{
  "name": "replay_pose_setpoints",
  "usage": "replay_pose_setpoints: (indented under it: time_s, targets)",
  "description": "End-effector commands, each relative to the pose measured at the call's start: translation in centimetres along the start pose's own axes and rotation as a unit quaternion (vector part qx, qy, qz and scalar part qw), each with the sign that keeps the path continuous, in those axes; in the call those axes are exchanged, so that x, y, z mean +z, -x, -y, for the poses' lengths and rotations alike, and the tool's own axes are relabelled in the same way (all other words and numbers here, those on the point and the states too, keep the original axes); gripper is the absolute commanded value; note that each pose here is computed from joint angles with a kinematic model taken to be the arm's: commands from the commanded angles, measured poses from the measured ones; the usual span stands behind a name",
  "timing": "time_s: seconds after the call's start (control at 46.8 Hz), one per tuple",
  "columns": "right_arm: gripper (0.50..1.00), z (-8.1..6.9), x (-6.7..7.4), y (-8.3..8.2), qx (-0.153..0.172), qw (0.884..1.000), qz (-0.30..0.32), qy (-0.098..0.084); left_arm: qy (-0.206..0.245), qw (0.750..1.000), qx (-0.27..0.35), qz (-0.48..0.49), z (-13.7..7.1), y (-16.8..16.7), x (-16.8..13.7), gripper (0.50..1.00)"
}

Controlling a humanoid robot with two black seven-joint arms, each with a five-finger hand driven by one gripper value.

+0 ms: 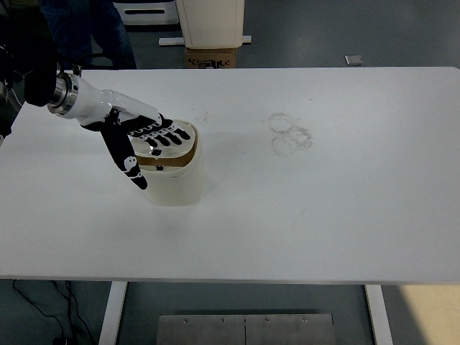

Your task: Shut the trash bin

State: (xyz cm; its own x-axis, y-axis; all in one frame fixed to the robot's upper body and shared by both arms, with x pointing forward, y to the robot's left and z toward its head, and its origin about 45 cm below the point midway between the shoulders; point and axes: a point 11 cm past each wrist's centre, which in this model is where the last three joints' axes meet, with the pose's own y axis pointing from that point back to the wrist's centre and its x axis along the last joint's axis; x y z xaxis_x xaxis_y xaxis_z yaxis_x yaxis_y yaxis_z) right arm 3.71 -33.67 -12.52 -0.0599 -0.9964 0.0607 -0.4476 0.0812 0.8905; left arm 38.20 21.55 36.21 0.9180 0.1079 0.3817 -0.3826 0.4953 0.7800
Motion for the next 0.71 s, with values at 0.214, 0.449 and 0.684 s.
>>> replay_pose_setpoints:
  time_s: [0.214, 0.449, 0.684]
  targets:
    - [0.991, 0.0, 0.0, 0.0, 0.0, 1.0, 0.0, 0.0, -0.007, 1.0, -0.004, -0.003, 0.2, 0.2, -0.5, 1.0]
    - [0.991, 0.0, 0.0, 0.0, 0.0, 1.0, 0.0, 0.0, -0.015, 1.0, -0.013, -0.009, 0.6, 0.7, -1.3, 1.0]
    - [0.991, 0.0, 0.0, 0.0, 0.0, 1.0, 0.0, 0.0, -0.019, 1.0, -0.019, -0.013, 1.0, 1.1, -1.8, 1.0]
